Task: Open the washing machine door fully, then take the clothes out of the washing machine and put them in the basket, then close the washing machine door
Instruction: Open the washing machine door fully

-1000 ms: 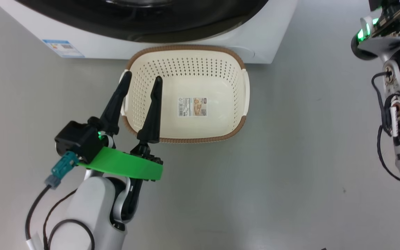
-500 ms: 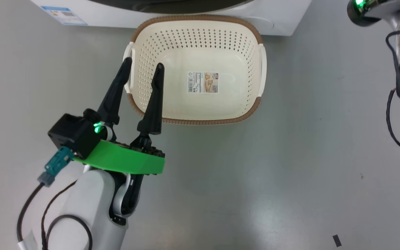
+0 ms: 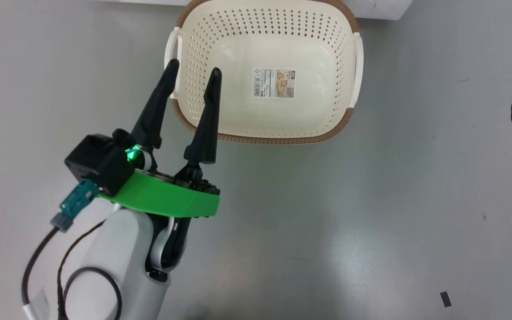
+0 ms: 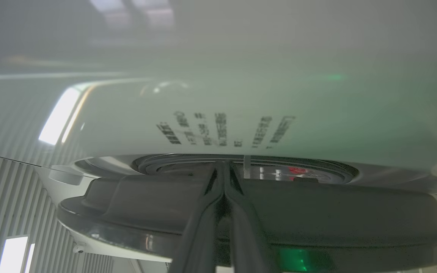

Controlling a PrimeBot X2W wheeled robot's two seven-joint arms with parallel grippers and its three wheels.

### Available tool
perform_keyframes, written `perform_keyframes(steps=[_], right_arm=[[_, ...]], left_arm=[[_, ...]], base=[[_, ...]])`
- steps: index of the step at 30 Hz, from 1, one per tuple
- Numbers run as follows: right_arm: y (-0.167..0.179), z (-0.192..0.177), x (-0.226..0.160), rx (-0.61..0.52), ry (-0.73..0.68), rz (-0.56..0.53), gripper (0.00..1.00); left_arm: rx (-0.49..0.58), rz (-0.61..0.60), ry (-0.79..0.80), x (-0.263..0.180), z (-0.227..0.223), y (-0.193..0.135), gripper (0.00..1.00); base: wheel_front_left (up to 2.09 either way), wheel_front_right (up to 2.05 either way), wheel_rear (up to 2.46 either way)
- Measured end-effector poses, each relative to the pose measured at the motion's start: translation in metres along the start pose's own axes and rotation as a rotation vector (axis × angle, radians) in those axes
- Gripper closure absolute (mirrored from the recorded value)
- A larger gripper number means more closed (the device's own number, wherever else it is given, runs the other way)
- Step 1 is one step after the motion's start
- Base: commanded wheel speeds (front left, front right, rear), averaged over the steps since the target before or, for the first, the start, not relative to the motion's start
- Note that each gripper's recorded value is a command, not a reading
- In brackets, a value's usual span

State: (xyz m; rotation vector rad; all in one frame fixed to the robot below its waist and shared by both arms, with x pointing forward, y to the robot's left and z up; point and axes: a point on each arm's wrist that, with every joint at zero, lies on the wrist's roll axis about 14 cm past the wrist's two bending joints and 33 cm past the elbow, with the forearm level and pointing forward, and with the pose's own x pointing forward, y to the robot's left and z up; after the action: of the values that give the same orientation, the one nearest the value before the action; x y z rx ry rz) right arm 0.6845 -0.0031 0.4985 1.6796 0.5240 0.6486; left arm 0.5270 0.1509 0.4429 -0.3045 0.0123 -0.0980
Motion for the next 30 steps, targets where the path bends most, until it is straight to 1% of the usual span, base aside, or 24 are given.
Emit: perform_keyframes(steps=[7, 20, 30], right_arm=[[-0.003, -0.008, 0.011, 0.002, 0.060, -0.007, 1.00], [0.002, -0.022, 0.009, -0.028, 0.151, -0.030, 1.00], [0.011, -0.049, 0.007, -0.066, 0.244, -0.050, 1.00]], left_arm=[[-0.003, 0.010, 0.014, -0.001, -0.006, 0.004, 0.00], [-0.011, 0.000, 0.017, 0.000, -0.007, 0.000, 0.00], [-0.026, -0.016, -0.002, 0.002, 0.002, -0.009, 0.00]], base=[[0.00, 0.00, 0.00], [0.00, 0.00, 0.00], [0.00, 0.00, 0.00]])
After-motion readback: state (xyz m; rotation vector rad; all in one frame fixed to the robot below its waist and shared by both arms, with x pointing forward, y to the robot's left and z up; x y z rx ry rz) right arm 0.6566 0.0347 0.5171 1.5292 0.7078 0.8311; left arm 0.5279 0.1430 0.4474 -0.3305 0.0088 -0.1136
